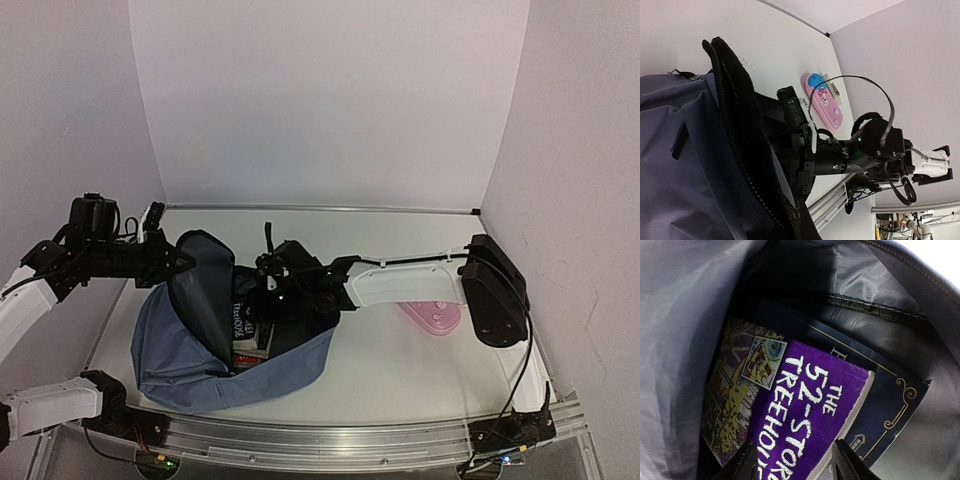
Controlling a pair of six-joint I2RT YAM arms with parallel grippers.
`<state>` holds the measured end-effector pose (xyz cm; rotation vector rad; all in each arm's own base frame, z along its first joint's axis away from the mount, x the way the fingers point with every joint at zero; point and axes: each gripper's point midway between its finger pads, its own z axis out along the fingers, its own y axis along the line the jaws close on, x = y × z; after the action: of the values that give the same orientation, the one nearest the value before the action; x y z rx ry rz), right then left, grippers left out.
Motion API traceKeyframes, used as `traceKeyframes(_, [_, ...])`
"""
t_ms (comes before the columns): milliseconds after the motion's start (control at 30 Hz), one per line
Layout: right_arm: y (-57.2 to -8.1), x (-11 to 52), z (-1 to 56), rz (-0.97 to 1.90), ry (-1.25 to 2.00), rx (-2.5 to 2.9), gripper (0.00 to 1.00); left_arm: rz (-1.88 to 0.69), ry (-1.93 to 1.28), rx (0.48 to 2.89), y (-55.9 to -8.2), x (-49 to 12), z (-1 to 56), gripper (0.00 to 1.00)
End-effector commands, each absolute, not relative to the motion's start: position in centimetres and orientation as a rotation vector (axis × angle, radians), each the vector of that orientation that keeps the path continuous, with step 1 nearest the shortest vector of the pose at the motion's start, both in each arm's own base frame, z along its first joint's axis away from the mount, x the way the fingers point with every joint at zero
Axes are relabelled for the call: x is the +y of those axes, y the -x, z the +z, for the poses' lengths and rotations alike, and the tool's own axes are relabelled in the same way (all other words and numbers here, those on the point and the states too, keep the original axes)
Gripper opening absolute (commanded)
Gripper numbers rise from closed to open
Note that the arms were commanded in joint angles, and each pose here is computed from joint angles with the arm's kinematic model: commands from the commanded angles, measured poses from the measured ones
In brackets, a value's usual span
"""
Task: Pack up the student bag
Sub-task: Place the book in the student bag.
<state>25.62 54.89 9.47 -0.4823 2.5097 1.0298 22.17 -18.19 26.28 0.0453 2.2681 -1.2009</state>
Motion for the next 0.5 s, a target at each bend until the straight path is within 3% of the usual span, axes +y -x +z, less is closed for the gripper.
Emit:
traceKeyframes(0, [-26.4,53.9,15.6,1.007,0.468,2.348,0.55,-1.055,0.156,2.315,-23.8,-16.2,24.5,0.00])
traceKeyframes(233, [-28.2,48.1,22.0,0.868,0.389,2.216,0.67,-0.876,0.556,2.462,-23.4,-13.0,18.3,0.00])
traceKeyframes(467, [-31.4,40.4,22.5,0.733,0.268,2.232,0.73,-0.717,0.866,2.536,-21.2,-10.4,13.6,0.00])
